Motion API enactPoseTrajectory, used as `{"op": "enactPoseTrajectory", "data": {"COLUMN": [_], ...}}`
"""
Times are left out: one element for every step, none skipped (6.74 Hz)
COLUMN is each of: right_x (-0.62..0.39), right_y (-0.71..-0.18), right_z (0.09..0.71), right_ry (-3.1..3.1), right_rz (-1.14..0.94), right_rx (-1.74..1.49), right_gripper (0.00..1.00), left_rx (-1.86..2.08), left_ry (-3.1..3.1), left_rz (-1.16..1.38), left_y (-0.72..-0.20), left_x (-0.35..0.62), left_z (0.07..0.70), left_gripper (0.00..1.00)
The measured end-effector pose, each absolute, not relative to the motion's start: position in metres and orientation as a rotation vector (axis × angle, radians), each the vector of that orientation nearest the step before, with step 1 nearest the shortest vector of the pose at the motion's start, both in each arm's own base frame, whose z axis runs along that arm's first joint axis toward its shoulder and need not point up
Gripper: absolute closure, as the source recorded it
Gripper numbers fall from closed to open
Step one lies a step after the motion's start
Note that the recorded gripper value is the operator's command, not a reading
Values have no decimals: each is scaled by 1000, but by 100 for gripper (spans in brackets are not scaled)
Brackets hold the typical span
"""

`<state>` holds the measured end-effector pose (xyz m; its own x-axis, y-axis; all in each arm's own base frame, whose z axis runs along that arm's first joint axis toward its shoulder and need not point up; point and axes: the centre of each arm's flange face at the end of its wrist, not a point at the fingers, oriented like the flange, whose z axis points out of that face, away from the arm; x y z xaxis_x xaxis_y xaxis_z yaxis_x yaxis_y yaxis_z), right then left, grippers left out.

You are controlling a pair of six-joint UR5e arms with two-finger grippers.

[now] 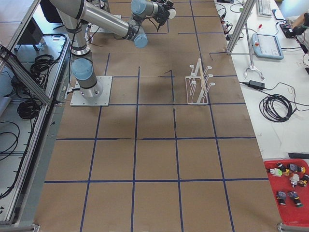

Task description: Transfer IKEA cup to right arm and place on rack

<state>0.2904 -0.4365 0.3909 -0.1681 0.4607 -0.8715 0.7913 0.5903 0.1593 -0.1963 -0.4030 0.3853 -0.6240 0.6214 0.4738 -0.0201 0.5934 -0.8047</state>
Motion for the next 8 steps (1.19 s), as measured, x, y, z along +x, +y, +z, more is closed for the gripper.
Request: {"op": "enactPoseTrajectory", "data": {"right_x": [282,265,243,220,195,167,142,117], "right_y": [-449,-464,-479,-495,-510,-528,-545,-561], "right_z": [389,386,388,395,401,401,396,389], "right_ry": [1822,1840,1868,1915,1984,2070,2160,2269], "right_rz": [-446,-503,-589,-711,-861,-1011,-1134,-1265], "right_rx": [1010,996,962,889,800,721,639,515], "right_gripper": [70,73,76,77,78,78,78,78], "left_rx": [-441,-383,-304,-216,-125,-32,49,112], "left_ry": [-2067,-2101,-2149,-2230,-2346,-2476,-2602,-2725], "left_rz": [1070,1080,1061,1027,979,893,776,640], "left_y": [-402,-402,-403,-407,-419,-439,-460,-479], "left_x": [-185,-168,-150,-134,-119,-106,-94,-85], "left_z": [390,396,402,407,413,426,441,455], "left_gripper": [1,1,1,1,1,1,1,1]}}
